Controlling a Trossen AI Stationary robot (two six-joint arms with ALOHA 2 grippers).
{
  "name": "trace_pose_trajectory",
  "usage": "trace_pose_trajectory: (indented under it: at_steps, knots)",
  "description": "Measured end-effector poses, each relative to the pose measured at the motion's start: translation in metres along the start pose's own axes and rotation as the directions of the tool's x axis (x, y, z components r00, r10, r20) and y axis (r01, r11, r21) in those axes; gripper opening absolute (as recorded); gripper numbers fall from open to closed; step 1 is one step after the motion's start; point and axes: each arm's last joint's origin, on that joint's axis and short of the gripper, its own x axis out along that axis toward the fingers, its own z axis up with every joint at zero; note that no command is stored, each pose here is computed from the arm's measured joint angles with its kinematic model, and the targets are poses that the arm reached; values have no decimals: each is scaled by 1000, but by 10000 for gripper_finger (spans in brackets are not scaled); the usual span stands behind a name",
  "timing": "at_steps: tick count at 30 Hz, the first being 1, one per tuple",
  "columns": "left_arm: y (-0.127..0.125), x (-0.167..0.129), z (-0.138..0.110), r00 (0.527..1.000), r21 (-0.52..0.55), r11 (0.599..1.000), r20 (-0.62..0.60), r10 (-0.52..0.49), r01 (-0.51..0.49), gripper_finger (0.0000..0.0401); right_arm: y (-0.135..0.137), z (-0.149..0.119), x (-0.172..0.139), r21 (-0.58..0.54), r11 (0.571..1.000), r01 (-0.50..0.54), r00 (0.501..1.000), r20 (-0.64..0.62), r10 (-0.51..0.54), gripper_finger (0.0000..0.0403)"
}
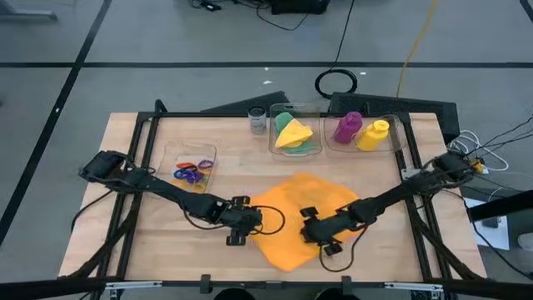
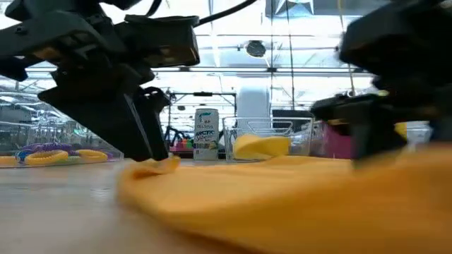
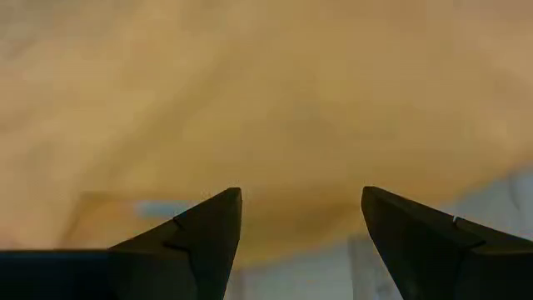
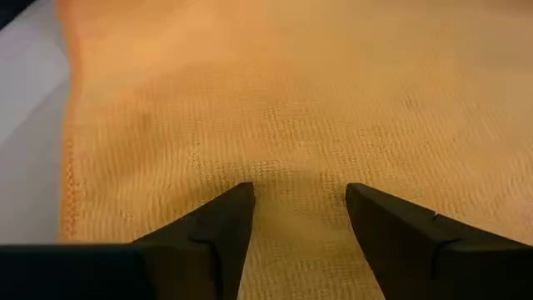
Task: Pick & Place Sports Items
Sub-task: Fold the orange towel
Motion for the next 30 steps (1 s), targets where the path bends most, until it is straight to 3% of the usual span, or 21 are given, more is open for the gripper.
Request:
trace_pose_trajectory:
  at_steps: [5, 10, 19, 26, 30]
  knots:
    - [6, 1, 3, 999, 31, 999, 16, 35, -36, 212, 8, 5, -21, -9, 1000, -7, 1000, 6, 7, 155]
    - [15, 1, 10, 994, 78, 993, 78, 80, -86, 212, 9, 20, -44, -28, 997, 78, 991, 111, -75, 155]
    - [33, 1, 25, 981, 93, 990, 172, 90, -107, 212, 3, 25, -55, -48, 988, 146, 979, 148, -138, 155]
    - [49, 3, 24, 984, 49, 990, 125, 127, -134, 212, -10, 21, -56, 7, 937, 348, 933, 96, -347, 155]
    - [53, 12, 18, 987, 52, 988, 76, 141, -145, 212, -15, 15, -56, 62, 910, 410, 910, 39, -413, 155]
